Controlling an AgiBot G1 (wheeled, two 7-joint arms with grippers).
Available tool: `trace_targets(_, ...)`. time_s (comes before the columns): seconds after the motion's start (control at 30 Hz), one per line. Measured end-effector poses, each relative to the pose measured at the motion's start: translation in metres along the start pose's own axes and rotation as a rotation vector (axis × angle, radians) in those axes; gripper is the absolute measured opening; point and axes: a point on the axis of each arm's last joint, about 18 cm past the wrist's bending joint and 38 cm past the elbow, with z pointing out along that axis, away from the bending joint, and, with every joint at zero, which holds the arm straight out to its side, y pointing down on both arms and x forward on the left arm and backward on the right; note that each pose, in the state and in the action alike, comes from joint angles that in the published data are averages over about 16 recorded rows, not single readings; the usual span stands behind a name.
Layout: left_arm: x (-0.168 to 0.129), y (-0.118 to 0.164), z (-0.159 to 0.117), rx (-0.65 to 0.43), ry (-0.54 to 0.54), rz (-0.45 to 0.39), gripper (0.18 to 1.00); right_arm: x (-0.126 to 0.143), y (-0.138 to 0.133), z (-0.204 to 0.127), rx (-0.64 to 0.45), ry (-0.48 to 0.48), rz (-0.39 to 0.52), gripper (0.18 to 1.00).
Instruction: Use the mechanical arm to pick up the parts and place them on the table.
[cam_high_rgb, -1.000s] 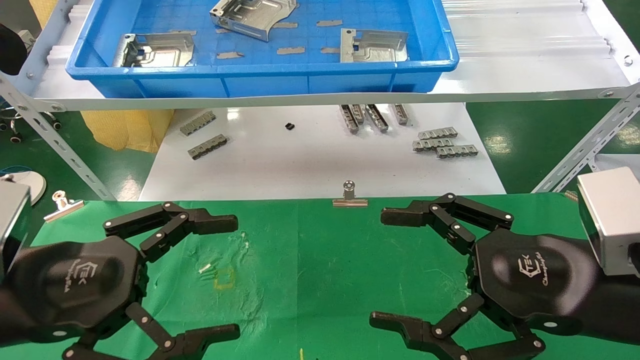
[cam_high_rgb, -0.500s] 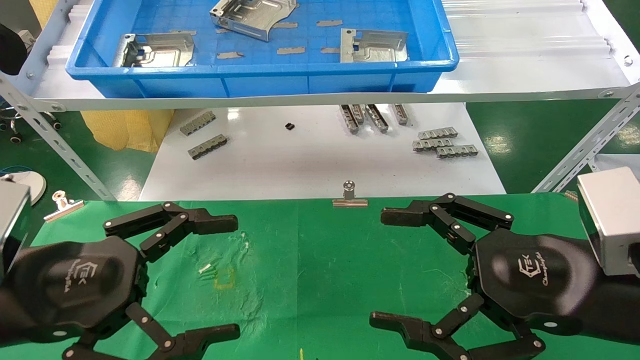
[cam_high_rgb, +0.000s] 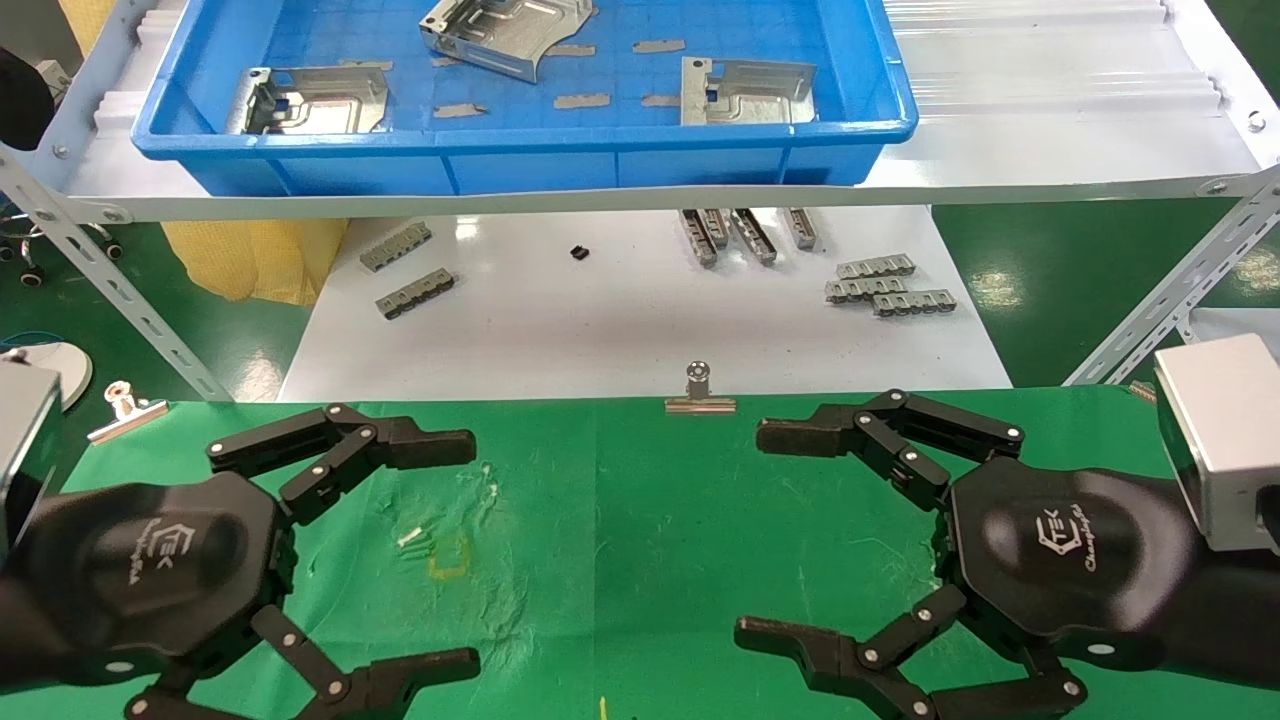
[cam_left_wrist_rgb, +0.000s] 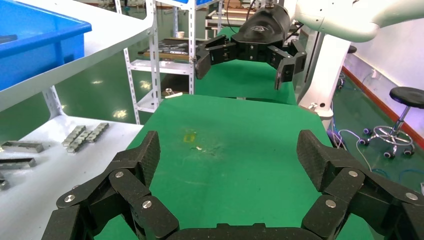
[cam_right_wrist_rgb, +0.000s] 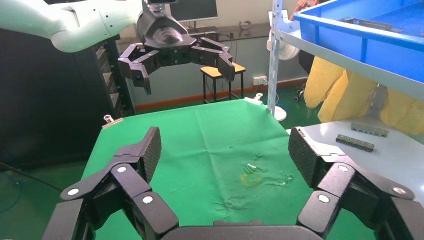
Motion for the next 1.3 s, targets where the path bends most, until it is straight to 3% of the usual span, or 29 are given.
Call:
trace_targets(0.27,0.000,0.000,0.000,0.000,0.000,0.000,1.001,0.000,0.000,0.000,0.000,0.000,0.000,0.880)
trace_targets(1.03,-0.001,-0.002,0.000,0.000,-0.002,0.007,1.001,0.000,0.000,0.000,0.000,0.000,0.000,0.369)
trace_targets(1.3,-0.025,-0.021,0.006,0.003,-0.050,0.071,1.001,0.000,0.000,0.000,0.000,0.000,0.000,0.257)
